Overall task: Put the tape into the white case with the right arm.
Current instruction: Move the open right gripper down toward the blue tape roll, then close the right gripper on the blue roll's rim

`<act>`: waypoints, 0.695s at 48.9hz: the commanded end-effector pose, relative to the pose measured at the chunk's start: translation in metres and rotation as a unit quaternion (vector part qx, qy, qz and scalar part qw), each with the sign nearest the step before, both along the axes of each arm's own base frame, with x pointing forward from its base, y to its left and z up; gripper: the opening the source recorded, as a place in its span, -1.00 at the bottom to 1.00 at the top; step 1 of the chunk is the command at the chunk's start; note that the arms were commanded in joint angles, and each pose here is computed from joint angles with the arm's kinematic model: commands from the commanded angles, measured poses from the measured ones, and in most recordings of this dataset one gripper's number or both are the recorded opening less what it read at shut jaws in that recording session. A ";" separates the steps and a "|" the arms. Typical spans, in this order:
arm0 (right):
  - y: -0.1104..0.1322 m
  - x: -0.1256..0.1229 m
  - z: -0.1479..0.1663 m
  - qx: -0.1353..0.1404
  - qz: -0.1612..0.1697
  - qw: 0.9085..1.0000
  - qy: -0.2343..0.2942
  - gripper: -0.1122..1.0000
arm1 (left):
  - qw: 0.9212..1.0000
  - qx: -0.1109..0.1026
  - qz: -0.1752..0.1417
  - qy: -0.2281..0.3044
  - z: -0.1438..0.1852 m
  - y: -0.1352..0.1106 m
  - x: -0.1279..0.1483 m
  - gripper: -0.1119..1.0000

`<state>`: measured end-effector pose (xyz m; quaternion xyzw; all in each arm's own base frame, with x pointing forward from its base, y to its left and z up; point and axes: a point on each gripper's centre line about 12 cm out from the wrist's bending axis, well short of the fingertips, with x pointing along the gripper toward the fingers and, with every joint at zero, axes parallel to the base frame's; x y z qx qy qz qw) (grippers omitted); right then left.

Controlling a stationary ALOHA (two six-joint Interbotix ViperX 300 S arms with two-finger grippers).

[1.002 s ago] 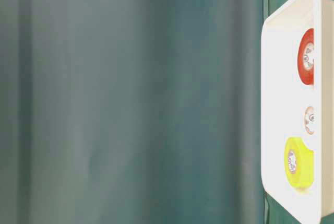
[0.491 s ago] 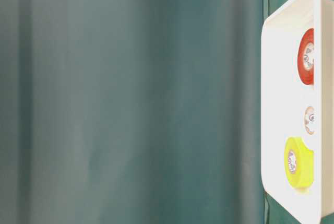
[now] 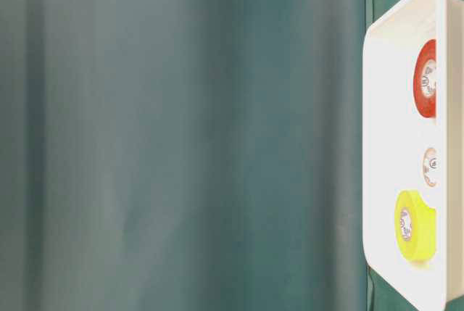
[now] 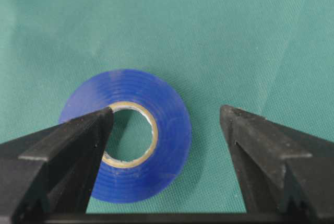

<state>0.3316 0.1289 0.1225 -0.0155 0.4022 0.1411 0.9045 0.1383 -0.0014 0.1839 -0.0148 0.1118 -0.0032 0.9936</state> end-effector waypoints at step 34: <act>0.001 0.011 -0.012 -0.035 -0.009 0.998 0.044 -0.31 | 1.000 -0.001 0.002 -0.003 0.003 0.000 0.001 -0.79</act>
